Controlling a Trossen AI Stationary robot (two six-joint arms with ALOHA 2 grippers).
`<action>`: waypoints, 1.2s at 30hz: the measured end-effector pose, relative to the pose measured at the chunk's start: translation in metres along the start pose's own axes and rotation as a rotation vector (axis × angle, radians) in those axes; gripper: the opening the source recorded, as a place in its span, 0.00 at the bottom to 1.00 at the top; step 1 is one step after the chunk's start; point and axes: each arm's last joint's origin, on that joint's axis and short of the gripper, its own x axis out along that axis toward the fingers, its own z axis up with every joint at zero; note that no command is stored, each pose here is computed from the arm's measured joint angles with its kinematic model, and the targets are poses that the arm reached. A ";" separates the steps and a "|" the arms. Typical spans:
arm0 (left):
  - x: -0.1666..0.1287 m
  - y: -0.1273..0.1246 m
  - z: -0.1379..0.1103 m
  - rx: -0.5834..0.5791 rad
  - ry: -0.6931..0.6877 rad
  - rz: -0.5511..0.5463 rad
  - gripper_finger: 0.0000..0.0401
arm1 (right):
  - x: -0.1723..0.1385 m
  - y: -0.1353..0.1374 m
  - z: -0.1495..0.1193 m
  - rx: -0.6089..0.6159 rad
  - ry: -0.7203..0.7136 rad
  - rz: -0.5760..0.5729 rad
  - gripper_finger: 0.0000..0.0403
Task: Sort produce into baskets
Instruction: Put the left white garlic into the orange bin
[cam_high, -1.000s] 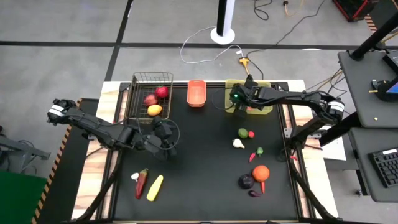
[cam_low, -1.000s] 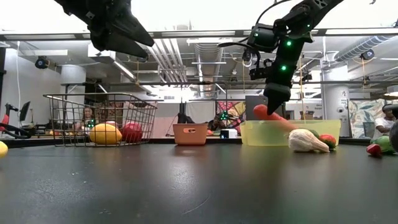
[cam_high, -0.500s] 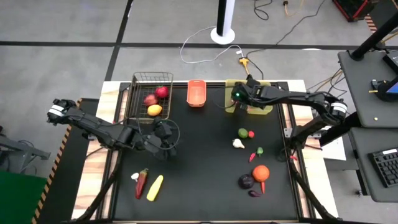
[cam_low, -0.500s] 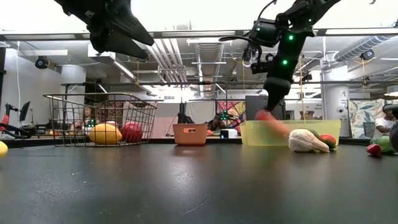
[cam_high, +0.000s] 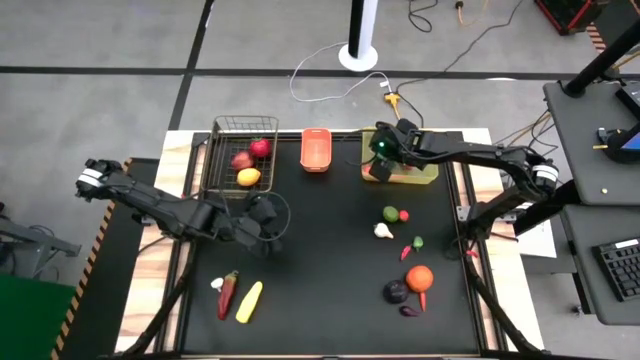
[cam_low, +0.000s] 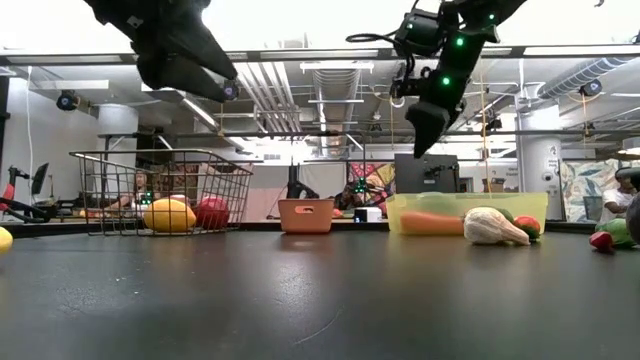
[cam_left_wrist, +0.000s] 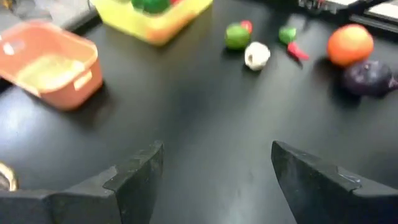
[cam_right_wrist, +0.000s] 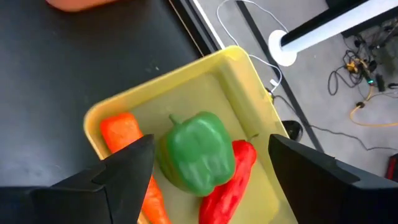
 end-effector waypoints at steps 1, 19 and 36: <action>-0.002 0.000 0.001 -0.014 0.022 0.003 0.69 | -0.002 0.001 0.001 0.004 -0.007 0.004 0.76; -0.053 -0.021 -0.020 -0.224 0.584 -0.138 0.69 | -0.027 0.035 0.004 -0.006 -0.086 0.078 0.75; -0.110 -0.038 -0.070 0.017 0.762 -0.177 0.69 | -0.039 0.056 0.002 -0.025 -0.115 0.124 0.75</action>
